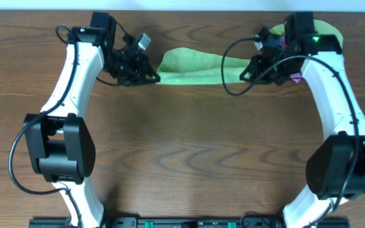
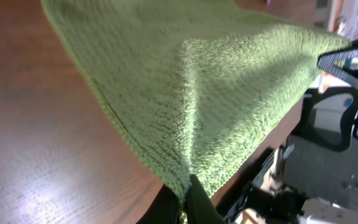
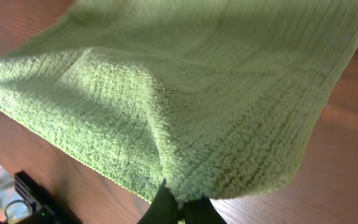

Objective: Fold the cloth

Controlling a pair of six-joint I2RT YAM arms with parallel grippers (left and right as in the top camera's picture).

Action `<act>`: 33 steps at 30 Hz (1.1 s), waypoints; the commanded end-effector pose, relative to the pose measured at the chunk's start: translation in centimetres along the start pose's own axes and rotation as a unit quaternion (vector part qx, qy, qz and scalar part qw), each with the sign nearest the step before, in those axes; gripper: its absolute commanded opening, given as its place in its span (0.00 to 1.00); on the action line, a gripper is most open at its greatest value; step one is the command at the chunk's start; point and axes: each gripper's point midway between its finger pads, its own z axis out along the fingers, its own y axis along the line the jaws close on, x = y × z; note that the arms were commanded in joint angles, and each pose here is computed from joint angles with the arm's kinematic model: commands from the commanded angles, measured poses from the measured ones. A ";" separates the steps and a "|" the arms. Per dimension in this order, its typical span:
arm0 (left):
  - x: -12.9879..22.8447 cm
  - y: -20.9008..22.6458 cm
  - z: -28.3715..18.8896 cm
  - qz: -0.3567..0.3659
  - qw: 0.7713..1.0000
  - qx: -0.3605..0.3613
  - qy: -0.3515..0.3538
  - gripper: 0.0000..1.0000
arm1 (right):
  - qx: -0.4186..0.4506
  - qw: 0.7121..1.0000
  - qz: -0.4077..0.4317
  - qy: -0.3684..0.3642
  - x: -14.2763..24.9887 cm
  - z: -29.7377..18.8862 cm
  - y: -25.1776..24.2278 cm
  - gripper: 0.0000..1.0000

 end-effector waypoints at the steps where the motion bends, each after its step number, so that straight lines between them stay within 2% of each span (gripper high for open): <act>1: 2.6 0.6 2.3 -0.001 0.999 -0.007 0.036 0.06 | 0.006 1.000 -0.016 0.011 1.9 0.6 0.2 0.02; 7: 7.2 2.0 6.7 -0.032 0.995 -0.003 0.097 0.06 | 0.005 0.999 0.001 0.035 6.5 2.2 -0.5 0.02; 12: 9.9 2.5 7.6 -0.059 0.989 -0.001 0.133 0.06 | 0.010 0.998 0.023 0.052 10.8 3.0 -1.1 0.02; 15: 10.0 2.0 7.6 -0.055 0.990 0.008 0.133 0.06 | 0.023 0.998 0.024 0.047 12.3 2.9 -1.5 0.02; 27: 3.3 0.1 7.4 -0.055 0.998 0.032 0.007 0.06 | 0.086 0.991 -0.005 -0.105 5.1 1.7 -3.3 0.01; 33: -0.4 0.4 7.2 -0.044 0.997 0.017 -0.063 0.06 | 0.112 0.982 -0.012 -0.154 2.2 1.9 -4.6 0.01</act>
